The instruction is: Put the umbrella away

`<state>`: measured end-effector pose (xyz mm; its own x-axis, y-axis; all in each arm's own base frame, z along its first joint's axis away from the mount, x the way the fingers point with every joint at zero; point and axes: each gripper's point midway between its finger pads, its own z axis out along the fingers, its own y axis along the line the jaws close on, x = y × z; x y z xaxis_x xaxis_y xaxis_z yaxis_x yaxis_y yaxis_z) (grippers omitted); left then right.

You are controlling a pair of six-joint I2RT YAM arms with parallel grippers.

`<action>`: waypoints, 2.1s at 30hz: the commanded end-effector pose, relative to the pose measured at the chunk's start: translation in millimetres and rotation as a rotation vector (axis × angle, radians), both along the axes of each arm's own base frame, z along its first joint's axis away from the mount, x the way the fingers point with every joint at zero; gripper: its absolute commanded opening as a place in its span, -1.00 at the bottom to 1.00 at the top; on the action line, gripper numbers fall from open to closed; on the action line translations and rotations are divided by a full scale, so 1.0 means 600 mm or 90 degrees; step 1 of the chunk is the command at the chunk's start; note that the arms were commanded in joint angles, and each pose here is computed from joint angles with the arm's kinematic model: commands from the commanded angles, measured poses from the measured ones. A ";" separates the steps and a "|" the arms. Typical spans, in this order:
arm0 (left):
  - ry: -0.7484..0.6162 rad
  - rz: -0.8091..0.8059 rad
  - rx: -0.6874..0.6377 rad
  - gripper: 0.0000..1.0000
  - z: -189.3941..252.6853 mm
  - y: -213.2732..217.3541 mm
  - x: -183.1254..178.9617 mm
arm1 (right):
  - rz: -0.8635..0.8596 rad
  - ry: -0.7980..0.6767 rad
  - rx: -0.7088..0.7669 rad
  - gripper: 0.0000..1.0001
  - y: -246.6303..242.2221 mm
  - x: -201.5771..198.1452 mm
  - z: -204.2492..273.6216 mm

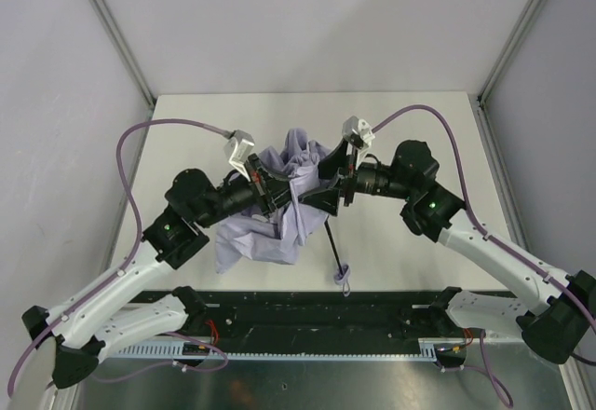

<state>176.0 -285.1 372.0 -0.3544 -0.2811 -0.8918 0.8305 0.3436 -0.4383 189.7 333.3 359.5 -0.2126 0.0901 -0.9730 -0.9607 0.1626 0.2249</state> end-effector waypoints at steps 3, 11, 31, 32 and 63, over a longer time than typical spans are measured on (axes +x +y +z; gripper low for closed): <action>-0.154 -0.212 -0.090 -1.00 0.105 -0.027 -0.117 | 0.133 0.006 0.004 -0.21 0.013 -0.059 -0.008; -0.148 -0.136 -0.092 0.25 0.119 -0.002 -0.099 | 0.073 0.014 0.045 -0.99 -0.045 -0.049 0.001; 0.065 0.271 0.099 0.99 -0.092 0.149 0.014 | 0.058 0.024 0.099 -1.00 -0.175 -0.027 0.024; 0.059 0.269 0.100 0.99 -0.092 0.149 0.014 | 0.074 0.017 0.092 -1.00 -0.179 -0.036 0.024; -0.146 -0.189 -0.117 -0.98 0.104 -0.027 -0.127 | 0.161 0.023 0.071 -1.00 -0.154 -0.076 0.011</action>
